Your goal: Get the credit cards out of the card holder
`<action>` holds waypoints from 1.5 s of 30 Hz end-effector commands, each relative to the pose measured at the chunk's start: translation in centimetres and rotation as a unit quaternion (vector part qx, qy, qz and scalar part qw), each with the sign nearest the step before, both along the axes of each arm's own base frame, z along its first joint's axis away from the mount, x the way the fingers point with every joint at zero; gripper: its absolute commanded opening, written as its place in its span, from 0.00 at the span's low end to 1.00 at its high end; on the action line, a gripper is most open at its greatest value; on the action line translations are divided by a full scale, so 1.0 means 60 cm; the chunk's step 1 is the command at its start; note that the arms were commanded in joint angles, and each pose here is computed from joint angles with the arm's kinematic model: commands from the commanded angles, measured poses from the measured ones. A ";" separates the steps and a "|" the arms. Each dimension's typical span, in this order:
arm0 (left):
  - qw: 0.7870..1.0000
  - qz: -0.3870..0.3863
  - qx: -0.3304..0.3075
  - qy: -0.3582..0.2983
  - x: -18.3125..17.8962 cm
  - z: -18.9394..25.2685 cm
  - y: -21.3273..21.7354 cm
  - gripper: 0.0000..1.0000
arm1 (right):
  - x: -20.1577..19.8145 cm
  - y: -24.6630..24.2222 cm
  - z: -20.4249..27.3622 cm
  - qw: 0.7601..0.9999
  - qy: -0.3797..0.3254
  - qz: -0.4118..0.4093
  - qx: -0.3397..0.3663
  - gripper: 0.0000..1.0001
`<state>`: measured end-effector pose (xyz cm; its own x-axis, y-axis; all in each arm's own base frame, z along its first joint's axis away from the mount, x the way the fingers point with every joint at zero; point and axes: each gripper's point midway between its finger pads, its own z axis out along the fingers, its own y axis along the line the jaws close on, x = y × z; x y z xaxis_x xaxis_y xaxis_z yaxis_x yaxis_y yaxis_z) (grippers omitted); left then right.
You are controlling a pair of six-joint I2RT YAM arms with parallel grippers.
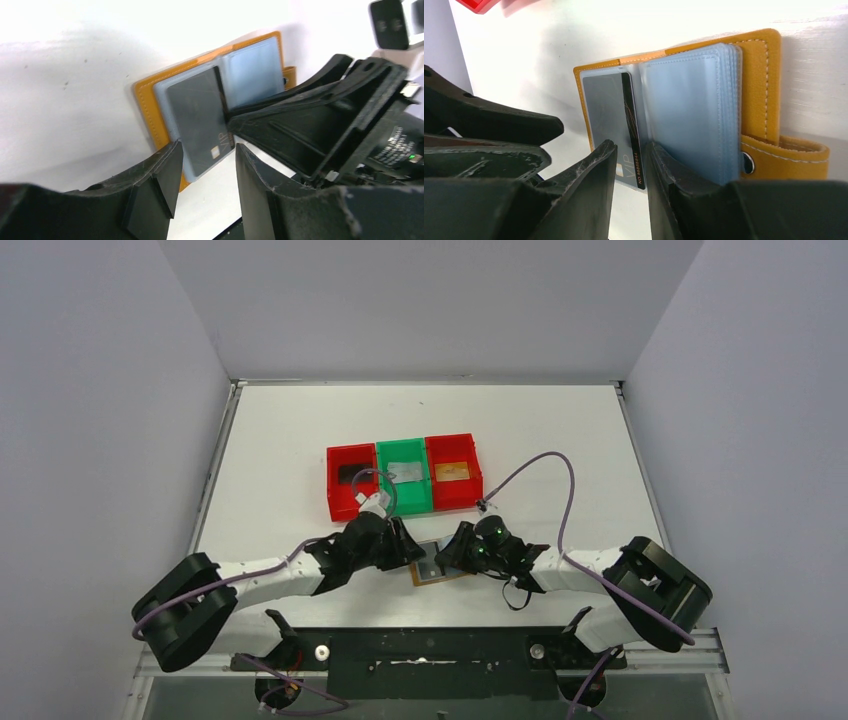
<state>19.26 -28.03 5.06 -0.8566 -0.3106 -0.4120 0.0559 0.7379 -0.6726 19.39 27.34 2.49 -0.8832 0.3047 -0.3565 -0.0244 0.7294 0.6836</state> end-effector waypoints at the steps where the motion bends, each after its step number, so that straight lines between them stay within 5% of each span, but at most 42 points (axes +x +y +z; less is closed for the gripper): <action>1: 0.999 -0.002 -0.020 -0.038 0.028 0.049 -0.025 0.43 | 0.009 0.002 0.013 1.000 -0.017 -0.011 0.005 0.30; 12: 0.999 -0.005 0.030 0.041 -0.008 -0.065 -0.023 0.40 | 0.012 0.006 0.008 1.000 -0.012 -0.013 0.008 0.32; 24: 0.997 0.051 0.052 -0.016 0.024 -0.002 0.005 0.40 | 0.010 -0.001 0.008 1.000 -0.011 -0.020 0.003 0.32; 33: 0.998 -0.014 -0.045 -0.049 0.023 0.054 -0.063 0.41 | 0.009 -0.005 0.007 1.000 -0.011 -0.023 0.000 0.32; 45: 0.999 -0.007 -0.035 -0.006 0.009 -0.005 -0.057 0.41 | 0.010 -0.008 0.014 0.999 -0.015 -0.028 0.003 0.32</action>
